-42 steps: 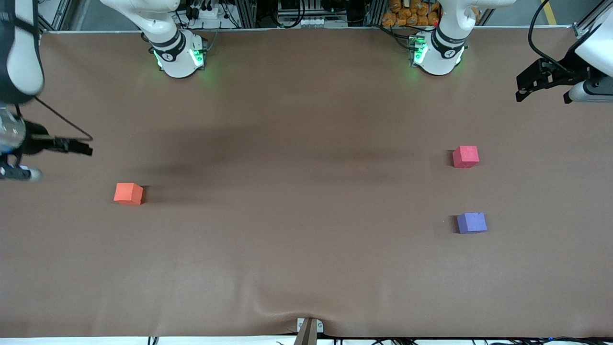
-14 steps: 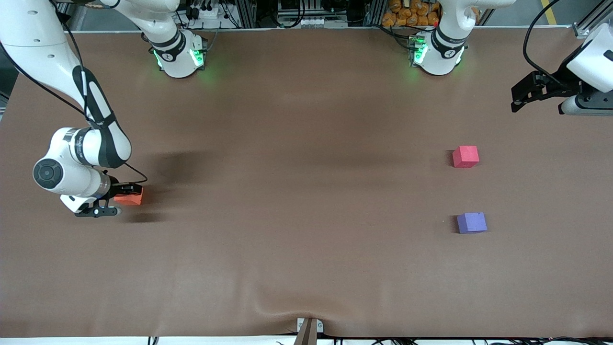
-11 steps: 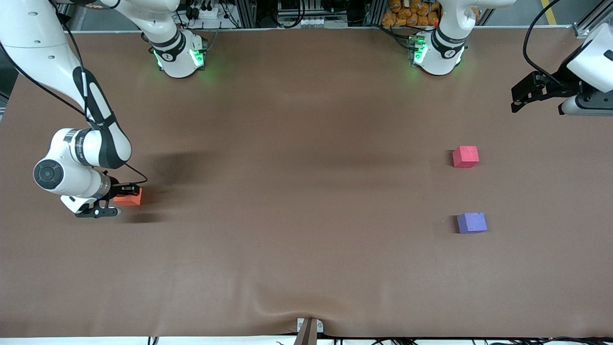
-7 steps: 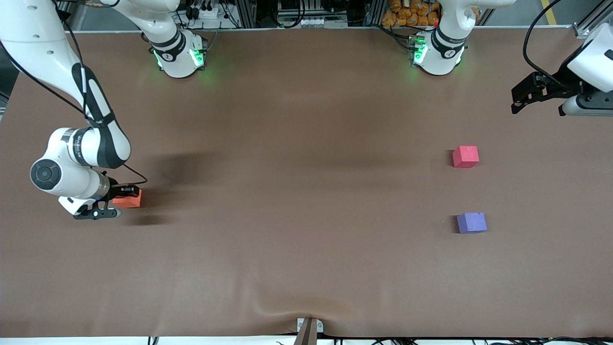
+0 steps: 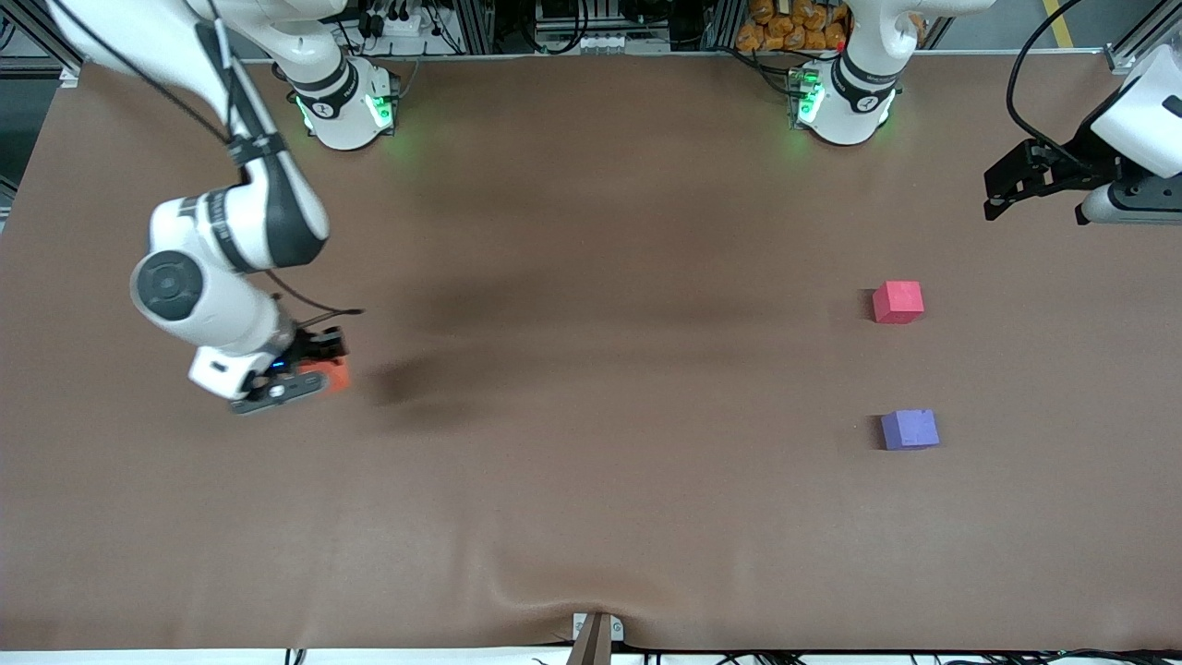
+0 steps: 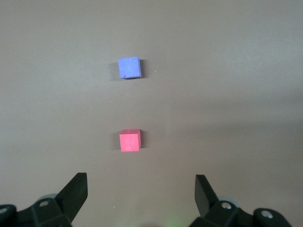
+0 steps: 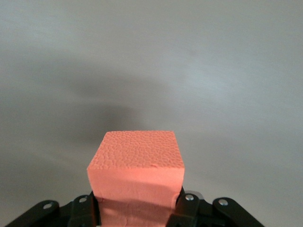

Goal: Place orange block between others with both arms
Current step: 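Carry the orange cube with the right gripper toward the table middle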

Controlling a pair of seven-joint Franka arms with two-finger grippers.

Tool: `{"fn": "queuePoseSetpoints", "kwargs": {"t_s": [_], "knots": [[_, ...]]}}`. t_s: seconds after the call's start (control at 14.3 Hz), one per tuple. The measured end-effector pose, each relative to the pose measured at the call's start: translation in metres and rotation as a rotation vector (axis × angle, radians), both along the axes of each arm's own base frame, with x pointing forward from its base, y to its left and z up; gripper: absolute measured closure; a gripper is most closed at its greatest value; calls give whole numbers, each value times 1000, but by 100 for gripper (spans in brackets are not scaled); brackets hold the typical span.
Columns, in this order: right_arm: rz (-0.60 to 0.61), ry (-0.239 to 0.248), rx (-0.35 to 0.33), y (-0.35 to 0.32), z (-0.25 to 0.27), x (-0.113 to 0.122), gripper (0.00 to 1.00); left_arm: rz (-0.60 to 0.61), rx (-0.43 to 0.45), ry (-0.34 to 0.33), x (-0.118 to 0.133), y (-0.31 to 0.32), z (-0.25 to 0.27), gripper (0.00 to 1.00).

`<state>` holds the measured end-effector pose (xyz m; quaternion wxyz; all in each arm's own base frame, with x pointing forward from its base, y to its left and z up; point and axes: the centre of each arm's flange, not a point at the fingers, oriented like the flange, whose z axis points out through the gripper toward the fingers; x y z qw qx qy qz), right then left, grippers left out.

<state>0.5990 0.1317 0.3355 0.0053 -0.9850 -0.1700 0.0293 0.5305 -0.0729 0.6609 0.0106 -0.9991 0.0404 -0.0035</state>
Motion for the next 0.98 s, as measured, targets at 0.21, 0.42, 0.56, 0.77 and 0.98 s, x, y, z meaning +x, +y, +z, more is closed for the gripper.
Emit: {"fn": "queuePoseSetpoints", "kwargs": {"t_s": [0.21,0.42,0.56,0.77,0.98], "knots": [[-12,16,40,55,-2,-12,47,-13,1,8,-1,-7,-4,0],[-87,29,35,135,-12,-31,47,-27,3,18,1,-15,-9,0],[-104,28,36,193,-16,-46,47,-25,5,29,4,-17,-15,0],[-22,34,43,244,-26,-58,47,-9,8,41,8,-23,-23,0],[4,39,52,279,-43,-59,47,-11,9,48,9,-29,-27,0]]}}
